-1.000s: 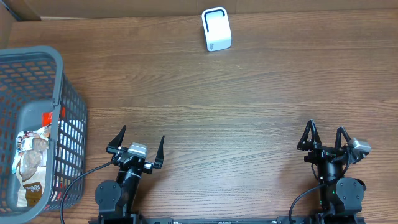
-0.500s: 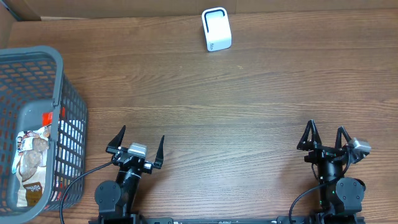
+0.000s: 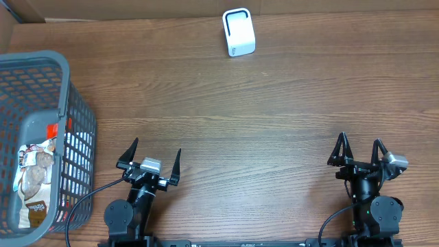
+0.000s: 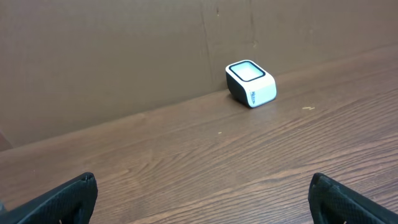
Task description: Scan the item barcode
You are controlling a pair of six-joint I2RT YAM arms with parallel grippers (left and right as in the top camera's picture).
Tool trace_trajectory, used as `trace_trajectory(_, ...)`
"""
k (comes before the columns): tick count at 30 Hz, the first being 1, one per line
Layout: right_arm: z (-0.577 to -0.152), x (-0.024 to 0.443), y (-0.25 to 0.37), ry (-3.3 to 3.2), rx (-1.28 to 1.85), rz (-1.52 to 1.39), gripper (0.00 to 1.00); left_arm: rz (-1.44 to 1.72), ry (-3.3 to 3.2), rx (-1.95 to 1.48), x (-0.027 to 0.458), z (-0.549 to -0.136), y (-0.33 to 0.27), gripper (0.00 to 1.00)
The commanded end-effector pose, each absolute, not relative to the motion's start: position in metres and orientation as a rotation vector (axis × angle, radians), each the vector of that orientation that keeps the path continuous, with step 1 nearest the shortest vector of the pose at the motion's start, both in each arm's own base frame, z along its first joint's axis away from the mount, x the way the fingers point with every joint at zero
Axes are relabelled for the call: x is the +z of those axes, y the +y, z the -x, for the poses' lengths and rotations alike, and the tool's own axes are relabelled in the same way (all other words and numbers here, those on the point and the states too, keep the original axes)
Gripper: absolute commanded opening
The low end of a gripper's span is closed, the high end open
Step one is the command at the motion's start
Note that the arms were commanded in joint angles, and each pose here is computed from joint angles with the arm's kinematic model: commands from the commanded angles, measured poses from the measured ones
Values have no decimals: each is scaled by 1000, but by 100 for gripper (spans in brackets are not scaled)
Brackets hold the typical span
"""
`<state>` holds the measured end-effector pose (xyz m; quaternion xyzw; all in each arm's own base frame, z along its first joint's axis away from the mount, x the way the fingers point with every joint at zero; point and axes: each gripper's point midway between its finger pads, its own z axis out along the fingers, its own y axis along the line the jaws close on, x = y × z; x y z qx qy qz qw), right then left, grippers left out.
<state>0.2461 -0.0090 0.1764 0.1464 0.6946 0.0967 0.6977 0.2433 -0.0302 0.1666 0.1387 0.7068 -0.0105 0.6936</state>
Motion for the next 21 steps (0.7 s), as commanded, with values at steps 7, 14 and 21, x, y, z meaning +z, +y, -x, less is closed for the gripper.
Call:
trace_trajectory(7, -243, 200, 1, 1506, 233, -240, 100, -280, 1564, -65, 172, -242, -33, 100)
trace_trajectory(14, -238, 223, 4, 1464, 253, -219, 100, -242, 1544, -107, 185, -240, -33, 100)
trace_trajectory(21, -226, 254, 8, 1451, 274, -196, 100, -215, 1535, -150, 206, -234, -36, 100)
